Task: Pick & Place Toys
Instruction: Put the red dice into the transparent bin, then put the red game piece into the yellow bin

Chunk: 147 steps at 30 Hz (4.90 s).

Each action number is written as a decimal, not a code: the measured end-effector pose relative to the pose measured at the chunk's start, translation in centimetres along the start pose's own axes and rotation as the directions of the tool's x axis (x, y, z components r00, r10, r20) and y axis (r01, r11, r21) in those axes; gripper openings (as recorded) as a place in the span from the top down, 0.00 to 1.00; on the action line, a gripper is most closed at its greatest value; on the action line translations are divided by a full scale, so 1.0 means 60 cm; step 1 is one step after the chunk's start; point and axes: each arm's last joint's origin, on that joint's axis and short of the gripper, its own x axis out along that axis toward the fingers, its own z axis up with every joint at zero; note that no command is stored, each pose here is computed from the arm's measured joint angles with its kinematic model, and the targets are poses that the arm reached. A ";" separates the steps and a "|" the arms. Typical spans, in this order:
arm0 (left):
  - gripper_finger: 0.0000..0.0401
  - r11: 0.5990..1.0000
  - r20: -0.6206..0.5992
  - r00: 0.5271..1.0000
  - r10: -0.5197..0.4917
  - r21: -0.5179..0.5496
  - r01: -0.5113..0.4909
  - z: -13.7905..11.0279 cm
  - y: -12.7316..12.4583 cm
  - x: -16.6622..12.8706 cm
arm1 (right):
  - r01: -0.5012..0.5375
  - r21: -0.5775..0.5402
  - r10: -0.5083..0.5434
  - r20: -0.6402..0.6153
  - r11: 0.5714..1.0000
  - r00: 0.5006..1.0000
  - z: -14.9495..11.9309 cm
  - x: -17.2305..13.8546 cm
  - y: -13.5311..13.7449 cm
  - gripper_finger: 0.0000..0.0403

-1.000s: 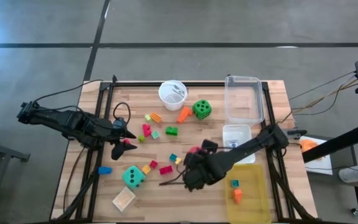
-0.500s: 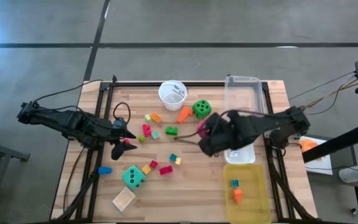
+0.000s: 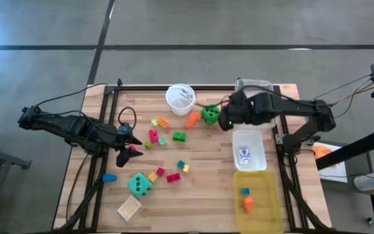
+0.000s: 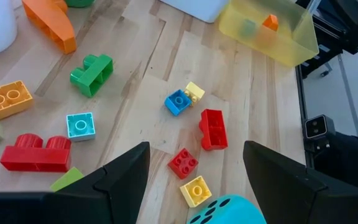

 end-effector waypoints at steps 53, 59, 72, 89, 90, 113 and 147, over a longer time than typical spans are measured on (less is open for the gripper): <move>0.34 0.999 0.000 1.000 0.000 0.053 0.000 0.000 0.000 0.000 | -0.088 -0.384 -0.102 -0.447 0.919 0.889 -0.004 0.288 -0.096 0.84; 0.34 0.997 0.000 1.000 0.000 0.080 0.000 0.000 0.000 0.000 | -0.167 -0.357 -0.035 -0.496 0.919 0.868 0.006 0.297 -0.111 0.84; 0.34 0.997 0.000 1.000 0.000 0.079 0.000 0.000 0.000 0.000 | -0.349 -0.266 0.132 -0.593 0.899 0.794 0.008 0.326 -0.144 0.85; 0.34 0.997 0.000 1.000 0.000 0.079 0.000 0.000 0.000 0.000 | -0.355 -0.232 0.157 -0.595 0.905 0.789 0.013 0.333 -0.157 0.87; 0.34 0.997 0.000 1.000 0.000 0.079 0.000 0.000 0.000 0.000 | -0.355 -0.232 0.157 -0.594 0.905 0.789 0.013 0.333 -0.157 0.87; 0.34 0.997 0.000 1.000 0.000 0.078 0.000 0.000 0.000 0.000 | -0.313 -0.227 0.134 -0.572 0.922 0.809 0.021 0.328 -0.157 0.31; 0.34 0.997 0.000 1.000 0.000 0.078 0.000 0.000 0.000 0.000 | -0.181 -0.283 0.096 -0.292 0.942 0.952 0.085 0.166 -0.087 0.29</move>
